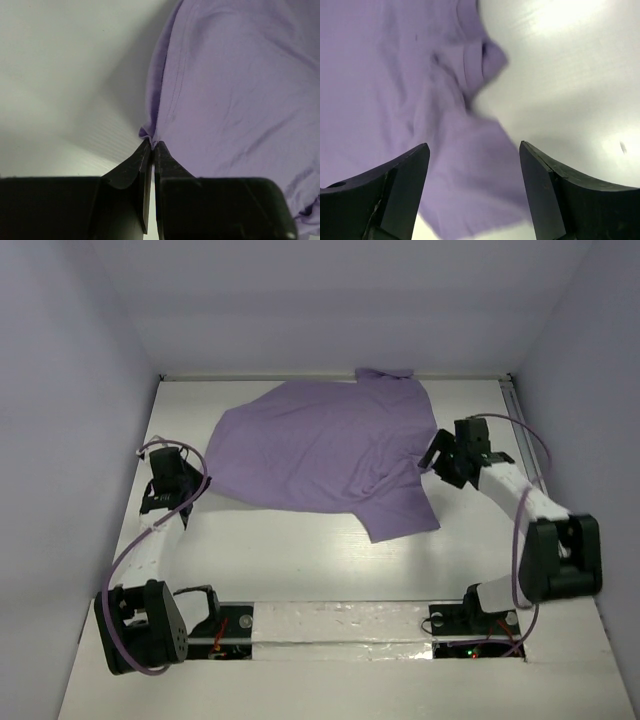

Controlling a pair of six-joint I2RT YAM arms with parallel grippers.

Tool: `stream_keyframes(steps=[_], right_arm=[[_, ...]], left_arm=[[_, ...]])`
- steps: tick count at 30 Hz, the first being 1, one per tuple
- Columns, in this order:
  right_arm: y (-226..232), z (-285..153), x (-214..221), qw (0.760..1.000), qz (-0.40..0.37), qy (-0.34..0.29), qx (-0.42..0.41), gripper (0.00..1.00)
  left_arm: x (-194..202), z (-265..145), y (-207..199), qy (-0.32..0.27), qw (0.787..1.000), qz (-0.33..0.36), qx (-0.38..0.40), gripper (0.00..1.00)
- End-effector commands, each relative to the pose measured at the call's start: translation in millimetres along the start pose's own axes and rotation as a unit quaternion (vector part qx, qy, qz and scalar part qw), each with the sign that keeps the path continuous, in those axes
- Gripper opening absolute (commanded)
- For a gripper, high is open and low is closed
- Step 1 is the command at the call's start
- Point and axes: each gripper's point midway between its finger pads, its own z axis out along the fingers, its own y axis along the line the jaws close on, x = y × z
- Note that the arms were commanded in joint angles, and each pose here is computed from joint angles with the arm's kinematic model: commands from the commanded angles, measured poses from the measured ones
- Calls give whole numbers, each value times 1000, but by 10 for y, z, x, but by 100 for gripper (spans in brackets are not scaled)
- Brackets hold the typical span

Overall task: Fold and stack the t-shirts
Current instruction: Flatten out the tshirt

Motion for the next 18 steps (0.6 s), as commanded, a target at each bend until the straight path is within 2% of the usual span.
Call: stream_keyframes(steps=[1,2,5,6,11,15,18], right_arm=[[-299,-468,397,999,5,24,21,78],[-478,-467,679,998,28,50,40,76],[-690,-554,1041,993,71,76,60,68],[-725,-557,1085,992,77,78,65,64],[-1055,-483,1148,984,116,75,114,60],[-1016,-430,1213,985,108,90,97,56],[-933,-375,1348,983,105,130,72,52]], left_arm=[[-18,-112,-82,0,1000,6,23,0],[-33,-125,-107,0,1000,7,27,0],[-33,-141,-129,2,999,7,32,0],[-20,-143,-134,4,999,6,34,0],[24,-118,-190,14,999,6,46,0],[29,-131,-227,15,999,9,51,0],[43,-124,-217,15,999,8,51,0]])
